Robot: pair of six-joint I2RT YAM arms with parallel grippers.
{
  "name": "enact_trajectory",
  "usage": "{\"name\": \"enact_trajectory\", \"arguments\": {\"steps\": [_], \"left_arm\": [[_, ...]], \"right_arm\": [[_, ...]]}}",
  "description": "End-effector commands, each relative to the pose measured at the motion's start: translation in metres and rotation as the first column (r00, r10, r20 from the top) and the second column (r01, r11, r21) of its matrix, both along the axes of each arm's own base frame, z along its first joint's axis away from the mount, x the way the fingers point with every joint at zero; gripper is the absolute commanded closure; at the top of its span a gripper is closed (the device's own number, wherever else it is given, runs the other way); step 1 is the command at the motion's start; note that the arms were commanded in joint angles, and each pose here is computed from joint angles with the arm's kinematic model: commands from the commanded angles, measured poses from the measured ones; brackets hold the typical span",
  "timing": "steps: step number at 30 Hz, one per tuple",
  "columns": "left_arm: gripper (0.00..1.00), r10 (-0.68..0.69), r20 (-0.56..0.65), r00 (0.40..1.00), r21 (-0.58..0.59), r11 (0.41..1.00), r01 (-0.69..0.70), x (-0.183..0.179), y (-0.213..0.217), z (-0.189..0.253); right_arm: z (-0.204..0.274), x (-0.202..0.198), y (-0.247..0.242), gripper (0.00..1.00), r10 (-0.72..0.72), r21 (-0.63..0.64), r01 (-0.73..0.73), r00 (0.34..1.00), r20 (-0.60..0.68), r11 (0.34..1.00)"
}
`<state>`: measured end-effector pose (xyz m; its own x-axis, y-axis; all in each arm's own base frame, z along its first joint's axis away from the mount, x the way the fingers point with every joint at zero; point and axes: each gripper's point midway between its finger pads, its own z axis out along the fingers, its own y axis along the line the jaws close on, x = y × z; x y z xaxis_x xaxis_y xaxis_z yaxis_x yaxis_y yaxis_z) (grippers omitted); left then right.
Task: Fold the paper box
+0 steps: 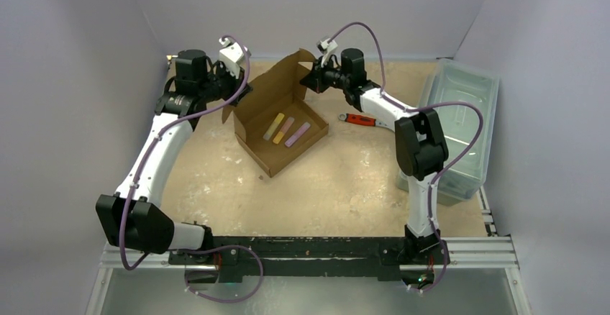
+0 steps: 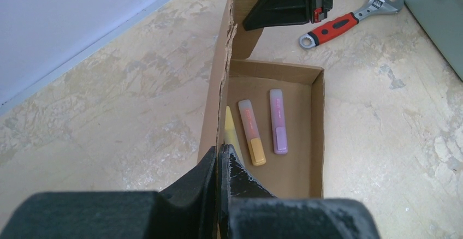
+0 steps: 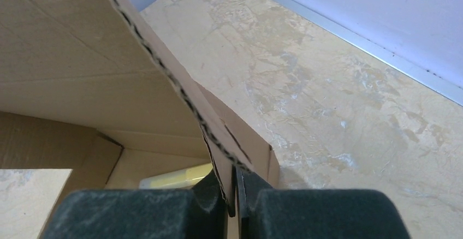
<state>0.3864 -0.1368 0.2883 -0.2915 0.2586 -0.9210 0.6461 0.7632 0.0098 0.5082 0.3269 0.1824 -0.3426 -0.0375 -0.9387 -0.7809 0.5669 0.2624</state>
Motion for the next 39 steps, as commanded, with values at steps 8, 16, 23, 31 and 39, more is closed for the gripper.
{"name": "enact_trajectory", "arguments": {"steps": [8,16,23,31,39], "left_arm": [[1.00,-0.011,-0.038,0.999,0.012,1.000,0.011,-0.008,0.003,-0.014],[1.00,-0.032,-0.045,0.998,0.006,0.999,0.032,-0.012,0.001,-0.017],[1.00,-0.043,-0.051,0.998,-0.001,0.999,0.043,-0.011,-0.002,-0.018],[1.00,-0.052,-0.056,0.997,0.004,0.999,0.052,-0.013,-0.002,-0.021],[1.00,-0.082,-0.055,0.995,0.010,0.997,0.083,-0.020,-0.004,-0.024]], "right_arm": [[0.003,-0.030,0.013,0.74,0.059,0.082,-0.051,0.993,-0.100,0.995],[-0.019,-0.027,0.016,0.67,0.090,0.077,-0.084,0.993,-0.081,0.994],[-0.043,-0.017,0.018,0.63,0.049,0.106,-0.038,0.994,-0.100,0.994],[-0.050,-0.009,0.005,0.57,-0.024,0.054,0.030,0.994,-0.108,0.998],[-0.032,-0.027,-0.034,0.39,0.055,0.011,-0.054,0.998,-0.031,0.998]]}}
